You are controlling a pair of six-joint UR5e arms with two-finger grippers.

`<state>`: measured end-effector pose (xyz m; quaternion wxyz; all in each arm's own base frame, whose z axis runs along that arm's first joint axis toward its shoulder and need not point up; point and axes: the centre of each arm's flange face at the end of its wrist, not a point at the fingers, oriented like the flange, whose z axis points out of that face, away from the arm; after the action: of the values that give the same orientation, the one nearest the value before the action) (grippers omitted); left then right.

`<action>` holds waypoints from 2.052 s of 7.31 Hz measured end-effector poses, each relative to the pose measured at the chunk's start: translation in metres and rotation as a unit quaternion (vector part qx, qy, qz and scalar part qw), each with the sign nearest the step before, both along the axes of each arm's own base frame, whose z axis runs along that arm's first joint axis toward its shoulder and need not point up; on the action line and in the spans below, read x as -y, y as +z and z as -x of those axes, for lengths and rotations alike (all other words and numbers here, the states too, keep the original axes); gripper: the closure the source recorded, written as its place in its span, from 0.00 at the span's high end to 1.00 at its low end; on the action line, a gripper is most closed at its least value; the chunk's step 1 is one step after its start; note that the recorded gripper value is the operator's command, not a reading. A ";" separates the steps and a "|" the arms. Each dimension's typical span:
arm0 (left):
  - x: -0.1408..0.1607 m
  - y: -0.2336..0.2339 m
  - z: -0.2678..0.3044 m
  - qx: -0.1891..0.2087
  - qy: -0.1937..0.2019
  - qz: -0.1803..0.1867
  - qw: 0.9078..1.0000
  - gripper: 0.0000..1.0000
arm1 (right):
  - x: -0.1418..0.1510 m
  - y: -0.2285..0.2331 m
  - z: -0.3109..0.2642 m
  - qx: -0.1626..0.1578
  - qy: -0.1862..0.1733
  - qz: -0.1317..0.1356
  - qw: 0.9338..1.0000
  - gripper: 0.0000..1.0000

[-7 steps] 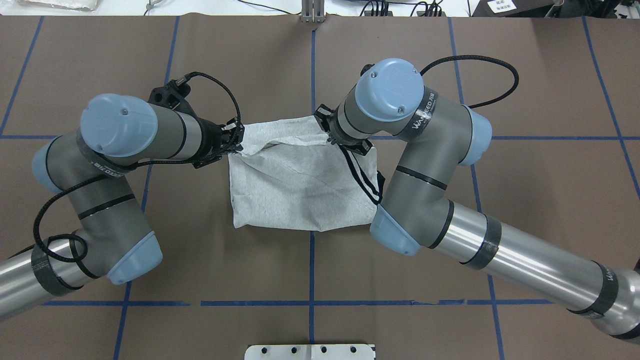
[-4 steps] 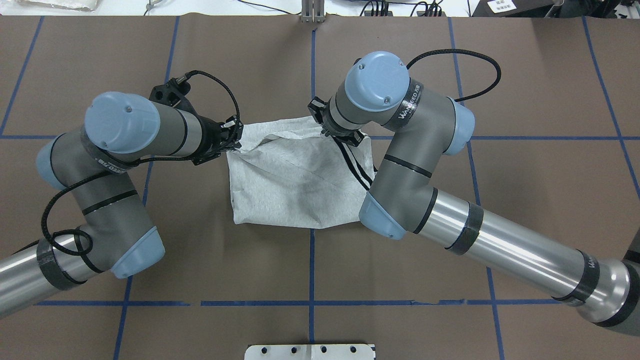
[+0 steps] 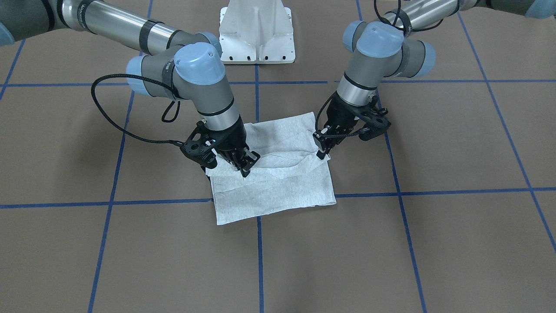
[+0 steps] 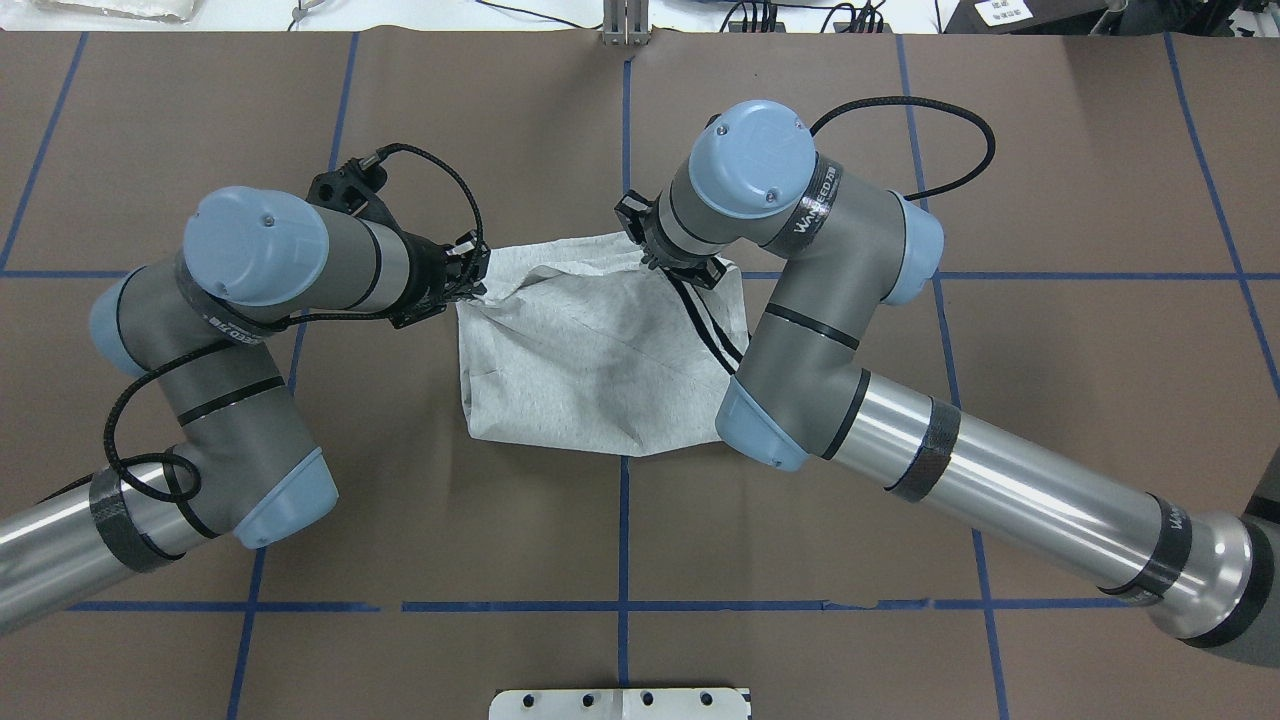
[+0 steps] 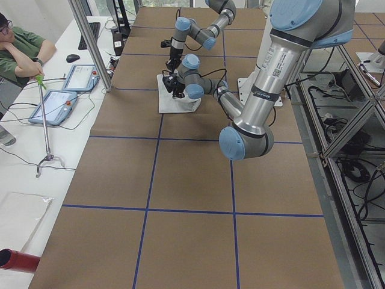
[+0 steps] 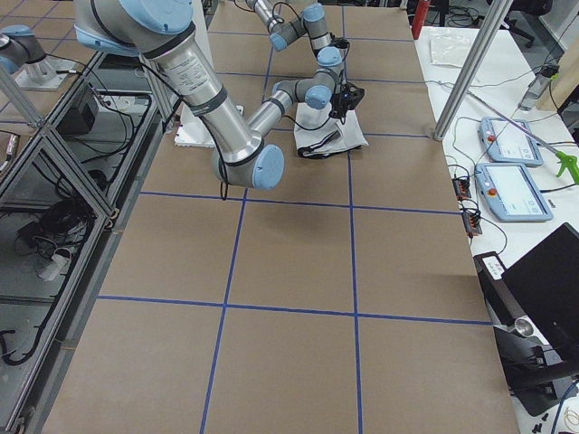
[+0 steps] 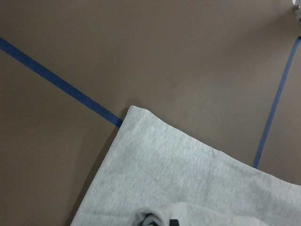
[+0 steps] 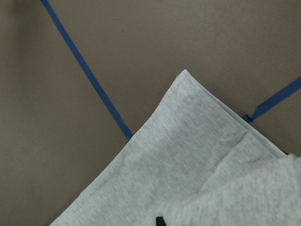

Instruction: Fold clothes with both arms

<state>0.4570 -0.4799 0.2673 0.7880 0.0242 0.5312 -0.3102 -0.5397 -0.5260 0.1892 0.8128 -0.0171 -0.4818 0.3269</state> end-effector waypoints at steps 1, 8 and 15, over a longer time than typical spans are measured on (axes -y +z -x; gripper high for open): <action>0.003 -0.003 0.002 -0.003 -0.004 0.001 1.000 0.43 | 0.001 0.001 0.001 -0.001 -0.001 -0.001 1.000 1.00; 0.024 -0.004 0.033 -0.014 0.029 0.007 0.999 0.62 | 0.006 0.004 -0.012 0.038 -0.020 -0.022 0.999 1.00; -0.054 0.007 -0.048 -0.035 0.103 0.023 0.994 0.58 | 0.016 0.003 -0.028 0.042 -0.042 -0.026 0.998 1.00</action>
<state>0.5053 -0.4262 0.2738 0.7973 -0.0592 0.5506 -0.2401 -0.5117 -0.5419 0.1918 0.8050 -0.0299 -0.5231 0.2783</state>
